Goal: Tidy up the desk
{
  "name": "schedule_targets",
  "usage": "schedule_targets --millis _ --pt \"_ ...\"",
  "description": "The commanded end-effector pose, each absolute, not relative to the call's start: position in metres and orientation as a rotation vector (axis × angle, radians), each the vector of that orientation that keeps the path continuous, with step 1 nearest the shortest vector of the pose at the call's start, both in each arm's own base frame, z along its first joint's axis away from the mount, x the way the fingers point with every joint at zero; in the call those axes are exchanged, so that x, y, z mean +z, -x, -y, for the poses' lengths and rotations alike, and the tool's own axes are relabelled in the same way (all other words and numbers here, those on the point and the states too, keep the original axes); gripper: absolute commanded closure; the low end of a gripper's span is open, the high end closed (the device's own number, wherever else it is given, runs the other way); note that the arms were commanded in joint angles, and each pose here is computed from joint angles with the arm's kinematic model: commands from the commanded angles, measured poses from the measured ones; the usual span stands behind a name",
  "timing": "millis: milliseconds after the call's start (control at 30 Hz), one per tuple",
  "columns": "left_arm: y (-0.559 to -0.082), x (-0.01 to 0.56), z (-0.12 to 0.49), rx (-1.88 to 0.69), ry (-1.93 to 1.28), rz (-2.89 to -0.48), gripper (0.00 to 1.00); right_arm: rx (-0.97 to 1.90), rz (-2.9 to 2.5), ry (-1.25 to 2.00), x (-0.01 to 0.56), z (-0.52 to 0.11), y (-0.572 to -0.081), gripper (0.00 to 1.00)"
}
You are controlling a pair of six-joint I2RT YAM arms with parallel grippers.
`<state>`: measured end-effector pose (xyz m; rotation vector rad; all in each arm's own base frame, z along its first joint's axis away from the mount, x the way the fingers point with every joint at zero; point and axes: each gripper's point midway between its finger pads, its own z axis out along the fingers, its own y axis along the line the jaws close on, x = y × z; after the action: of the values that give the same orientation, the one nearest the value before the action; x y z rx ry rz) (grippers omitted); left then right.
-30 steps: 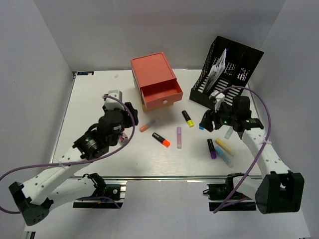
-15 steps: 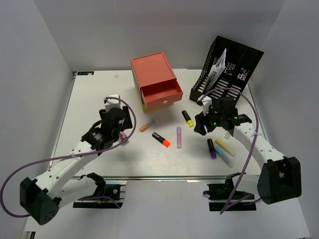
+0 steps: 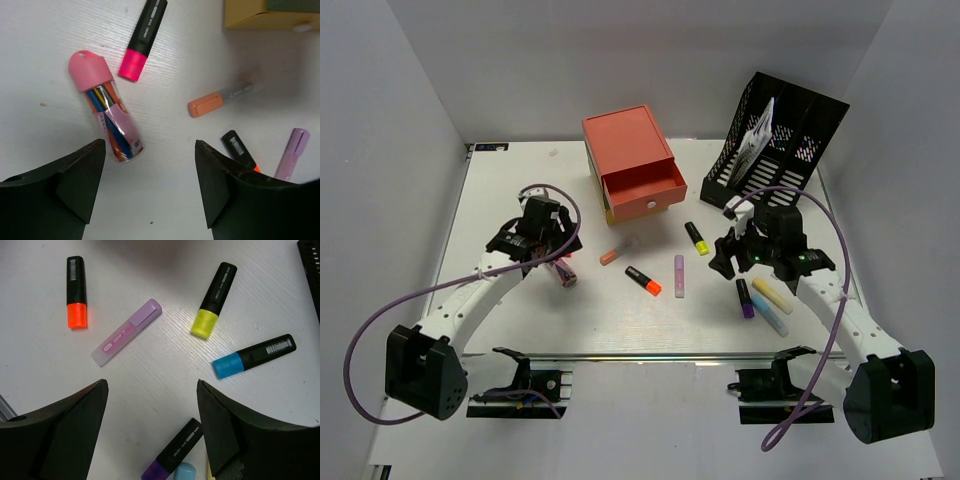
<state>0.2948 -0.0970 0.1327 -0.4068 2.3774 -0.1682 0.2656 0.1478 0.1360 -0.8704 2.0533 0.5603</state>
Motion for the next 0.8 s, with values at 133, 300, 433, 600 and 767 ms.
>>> schedule_targets --millis 133,300,433,600,767 --pt "-0.298 0.119 0.094 -0.191 0.536 -2.472 0.16 0.555 -1.978 0.885 0.149 -0.149 -0.267 0.23" --pt "-0.292 0.101 0.085 -0.129 0.643 -2.529 0.16 0.532 -1.958 0.880 0.154 -0.146 -0.269 0.22" --pt "-0.289 0.085 0.083 -0.110 0.677 -2.566 0.19 0.527 -1.958 0.878 0.154 -0.146 -0.269 0.22" --pt "-0.288 0.065 0.084 -0.084 0.693 -2.613 0.21 0.522 -1.959 0.880 0.153 -0.145 -0.269 0.22" --pt "-0.289 0.050 0.082 -0.035 0.704 -2.645 0.23 0.521 -1.965 0.878 0.151 -0.144 -0.270 0.22"
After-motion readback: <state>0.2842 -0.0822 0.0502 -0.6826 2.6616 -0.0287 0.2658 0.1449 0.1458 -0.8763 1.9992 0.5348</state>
